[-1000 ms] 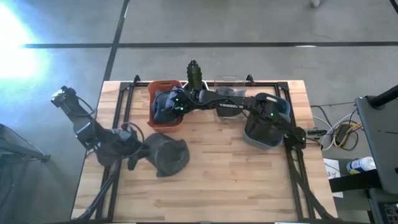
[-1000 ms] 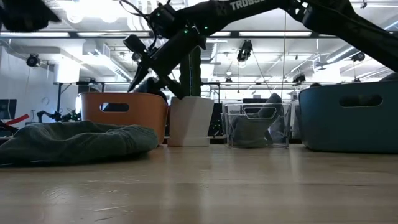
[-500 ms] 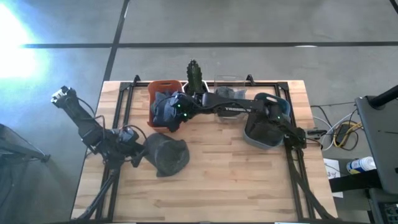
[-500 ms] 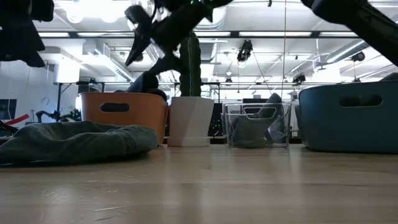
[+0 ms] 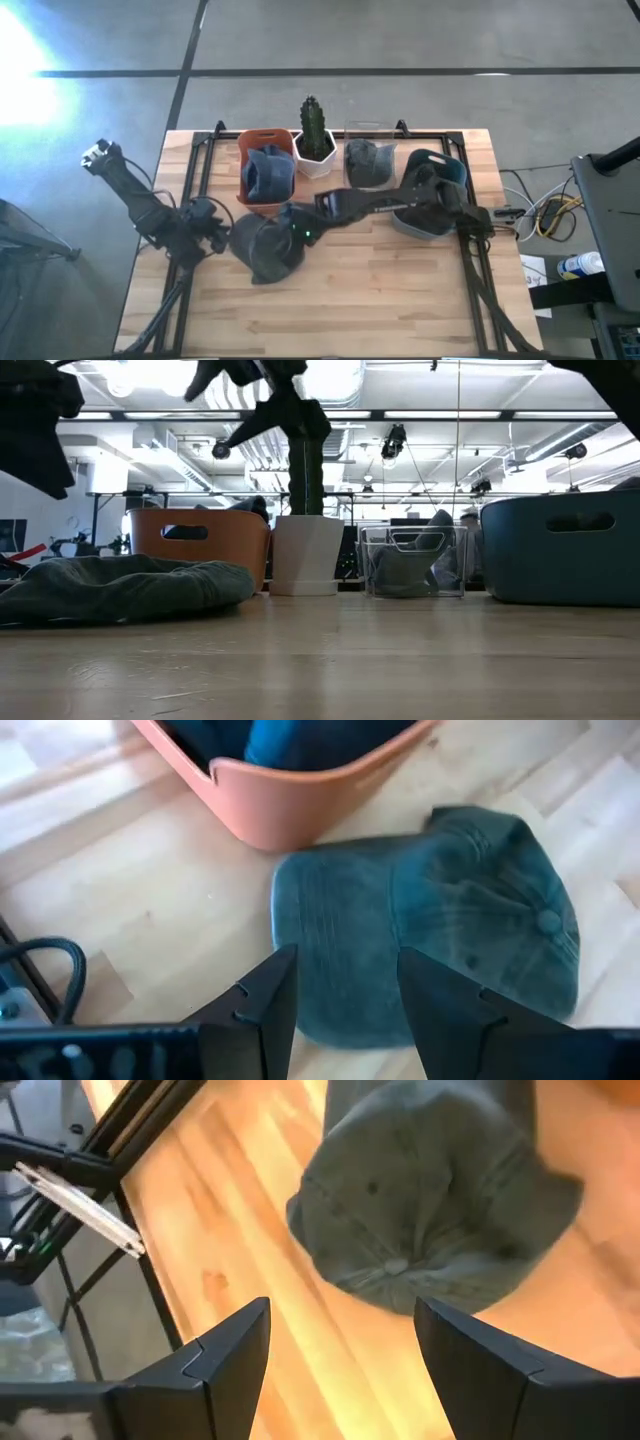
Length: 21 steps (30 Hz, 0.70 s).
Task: Pick & Place hat
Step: Put the gray cap into the transparent bin
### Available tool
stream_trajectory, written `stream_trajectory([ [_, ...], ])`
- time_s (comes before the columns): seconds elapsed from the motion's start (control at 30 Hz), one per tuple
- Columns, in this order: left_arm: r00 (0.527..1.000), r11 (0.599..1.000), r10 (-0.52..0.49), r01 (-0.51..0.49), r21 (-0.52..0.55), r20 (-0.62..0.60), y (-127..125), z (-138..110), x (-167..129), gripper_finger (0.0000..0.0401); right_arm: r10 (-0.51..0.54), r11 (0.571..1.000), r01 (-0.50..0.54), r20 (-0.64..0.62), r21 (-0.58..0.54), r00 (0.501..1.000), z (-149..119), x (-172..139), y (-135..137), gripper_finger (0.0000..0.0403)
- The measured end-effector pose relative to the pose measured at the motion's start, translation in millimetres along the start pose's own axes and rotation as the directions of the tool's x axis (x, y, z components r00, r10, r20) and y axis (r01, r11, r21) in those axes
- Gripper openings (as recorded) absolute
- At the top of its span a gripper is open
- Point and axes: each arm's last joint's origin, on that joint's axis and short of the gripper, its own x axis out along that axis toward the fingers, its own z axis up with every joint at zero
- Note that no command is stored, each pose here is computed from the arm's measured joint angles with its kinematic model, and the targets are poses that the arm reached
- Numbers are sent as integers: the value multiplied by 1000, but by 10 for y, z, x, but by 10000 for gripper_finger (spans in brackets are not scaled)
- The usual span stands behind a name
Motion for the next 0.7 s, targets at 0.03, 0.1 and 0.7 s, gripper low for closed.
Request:
stream_trajectory([
  [0.03,1000,1000,10,-10,-3,13,-3,3,14,165,-5,1000,5,-2,11,1000,-40,35,13,242],
  [0.1,998,999,35,-34,-21,43,8,3,63,165,-13,999,13,-6,44,1000,-102,144,-9,242],
  [0.7,984,974,180,-177,-141,8,-131,54,405,165,1,921,18,-48,388,999,-839,1229,-857,222],
])
